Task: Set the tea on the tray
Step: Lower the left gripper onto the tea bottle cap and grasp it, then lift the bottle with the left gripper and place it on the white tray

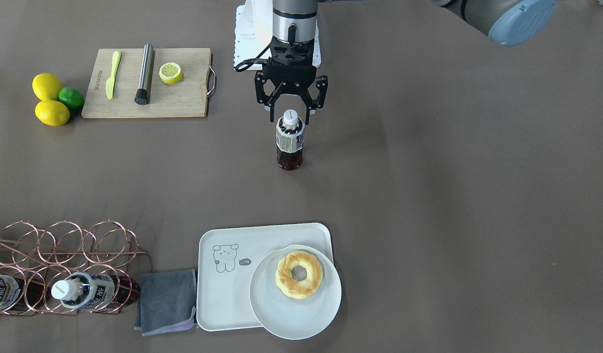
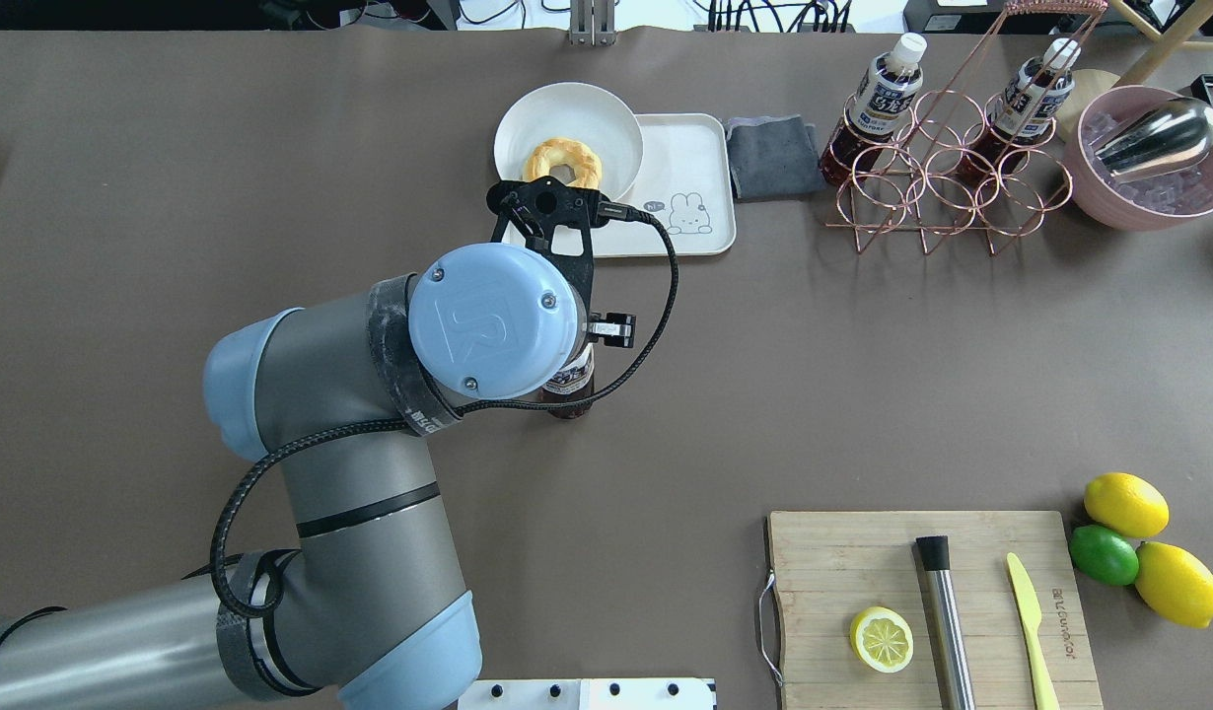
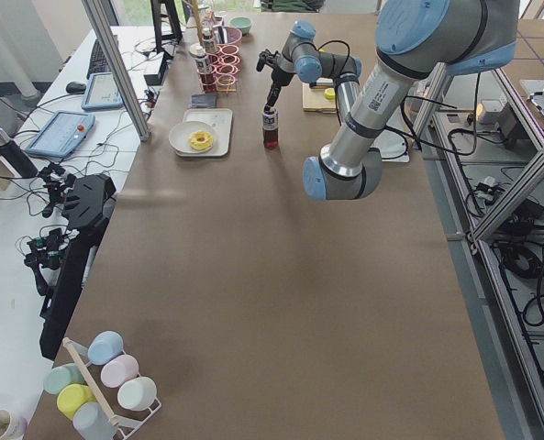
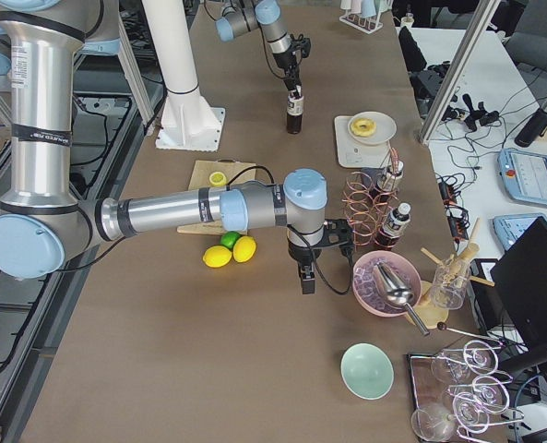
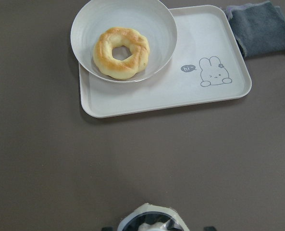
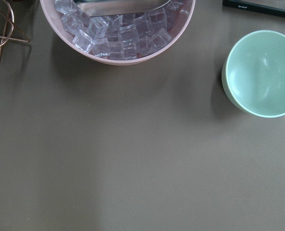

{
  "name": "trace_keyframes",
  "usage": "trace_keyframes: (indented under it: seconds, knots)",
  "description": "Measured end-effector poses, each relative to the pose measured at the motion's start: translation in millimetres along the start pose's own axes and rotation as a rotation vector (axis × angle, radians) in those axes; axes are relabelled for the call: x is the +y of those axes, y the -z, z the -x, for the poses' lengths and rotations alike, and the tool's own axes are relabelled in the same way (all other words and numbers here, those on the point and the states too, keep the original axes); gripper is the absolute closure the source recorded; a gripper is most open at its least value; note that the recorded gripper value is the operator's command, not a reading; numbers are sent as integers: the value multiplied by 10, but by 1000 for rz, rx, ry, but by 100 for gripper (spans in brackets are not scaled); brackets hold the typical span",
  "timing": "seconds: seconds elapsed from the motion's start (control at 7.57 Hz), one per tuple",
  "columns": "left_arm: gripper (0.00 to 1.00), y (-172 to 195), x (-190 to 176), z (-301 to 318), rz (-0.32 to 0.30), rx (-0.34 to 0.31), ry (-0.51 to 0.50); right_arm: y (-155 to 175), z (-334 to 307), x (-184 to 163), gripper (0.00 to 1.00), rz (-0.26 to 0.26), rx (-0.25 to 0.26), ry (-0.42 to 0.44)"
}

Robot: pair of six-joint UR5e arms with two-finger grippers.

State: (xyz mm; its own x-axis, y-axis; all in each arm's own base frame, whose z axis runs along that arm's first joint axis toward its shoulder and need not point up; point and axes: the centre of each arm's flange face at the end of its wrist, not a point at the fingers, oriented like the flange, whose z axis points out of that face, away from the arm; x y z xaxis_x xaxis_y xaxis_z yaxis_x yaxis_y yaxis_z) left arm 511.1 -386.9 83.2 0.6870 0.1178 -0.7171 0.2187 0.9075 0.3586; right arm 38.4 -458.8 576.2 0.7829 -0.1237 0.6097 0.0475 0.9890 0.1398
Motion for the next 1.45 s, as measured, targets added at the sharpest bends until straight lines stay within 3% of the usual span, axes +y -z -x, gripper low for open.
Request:
trace_keyframes:
  seconds: [0.79,1.06,1.45]
  knots:
    - [100,246,-145,-32,-22,20,4,22,-20,4,0,-5,1,-4]
    - [100,306,-453,-260,-35,-4,-12,28,-153,102,0,0,3,-39]
    - [100,217,-1248,-833,-68,-45,12,-42,-281,288,0,22,-7,-75]
